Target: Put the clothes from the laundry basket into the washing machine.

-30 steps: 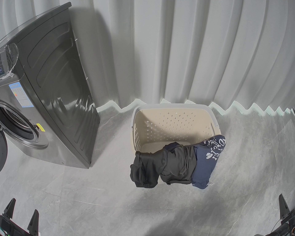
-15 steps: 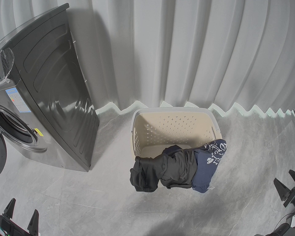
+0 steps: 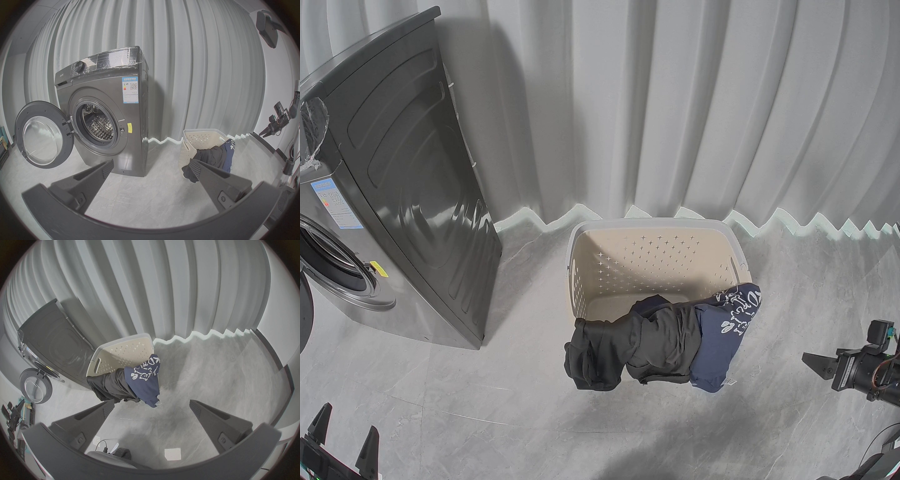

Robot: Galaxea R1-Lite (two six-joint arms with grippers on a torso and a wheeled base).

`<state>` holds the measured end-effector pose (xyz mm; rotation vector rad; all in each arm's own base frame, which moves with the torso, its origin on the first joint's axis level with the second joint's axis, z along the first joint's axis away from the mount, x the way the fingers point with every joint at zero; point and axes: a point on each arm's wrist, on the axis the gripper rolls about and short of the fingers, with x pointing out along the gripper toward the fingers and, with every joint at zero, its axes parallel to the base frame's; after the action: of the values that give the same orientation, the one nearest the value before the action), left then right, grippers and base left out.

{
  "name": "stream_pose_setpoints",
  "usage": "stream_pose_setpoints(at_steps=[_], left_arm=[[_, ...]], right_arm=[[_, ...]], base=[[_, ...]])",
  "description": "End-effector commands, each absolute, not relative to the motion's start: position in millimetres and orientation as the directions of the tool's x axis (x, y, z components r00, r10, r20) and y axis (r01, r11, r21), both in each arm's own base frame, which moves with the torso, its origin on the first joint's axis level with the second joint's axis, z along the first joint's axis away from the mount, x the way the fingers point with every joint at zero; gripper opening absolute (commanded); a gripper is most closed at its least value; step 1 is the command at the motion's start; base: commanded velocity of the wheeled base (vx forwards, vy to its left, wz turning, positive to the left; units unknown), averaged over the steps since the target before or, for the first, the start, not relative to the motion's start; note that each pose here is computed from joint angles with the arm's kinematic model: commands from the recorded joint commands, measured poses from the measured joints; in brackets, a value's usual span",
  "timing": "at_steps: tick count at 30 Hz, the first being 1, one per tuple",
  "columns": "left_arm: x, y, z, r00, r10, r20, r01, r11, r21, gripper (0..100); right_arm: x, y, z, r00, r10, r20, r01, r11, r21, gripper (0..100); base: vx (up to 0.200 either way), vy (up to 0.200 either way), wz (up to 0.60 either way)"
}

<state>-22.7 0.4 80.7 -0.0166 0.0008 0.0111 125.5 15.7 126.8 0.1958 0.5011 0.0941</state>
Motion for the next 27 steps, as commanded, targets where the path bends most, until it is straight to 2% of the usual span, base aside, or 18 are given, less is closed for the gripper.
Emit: stream_pose_setpoints(at_steps=[1, 6, 9, 18, 27], left_arm=[[-22.8, 0.4, 75.9, 1.0, 0.012, 0.0, -0.012, 1.0, -0.017, 100], [-22.8, 0.4, 75.9, 1.0, 0.012, 0.0, -0.012, 1.0, -0.017, 100], [-22.8, 0.4, 75.9, 1.0, 0.012, 0.0, -0.012, 1.0, -0.017, 100], [-22.8, 0.4, 75.9, 1.0, 0.012, 0.0, -0.012, 1.0, -0.018, 100], [-22.8, 0.4, 75.8, 1.0, 0.012, -0.002, -0.012, 1.0, -0.018, 100]], right_arm=[[153.5, 20.7, 103.9, 0.803, 0.14, -0.579, -0.014, 0.976, 0.215, 100], [165.8, 22.9, 96.8, 0.793, 0.157, -0.589, -0.014, 0.971, 0.239, 100], [185.8, 27.6, 78.3, 0.763, 0.175, -0.622, -0.011, 0.966, 0.258, 100], [208.2, 46.5, 52.9, 0.732, 0.221, -0.645, -0.063, 0.964, 0.259, 100], [237.7, 65.7, 33.2, 0.795, 0.267, -0.545, -0.14, 0.954, 0.264, 100]], base=[[0.0, 0.0, 0.0], [0.0, 0.0, 0.0], [0.0, 0.0, 0.0], [0.0, 0.0, 0.0], [0.0, 0.0, 0.0]])
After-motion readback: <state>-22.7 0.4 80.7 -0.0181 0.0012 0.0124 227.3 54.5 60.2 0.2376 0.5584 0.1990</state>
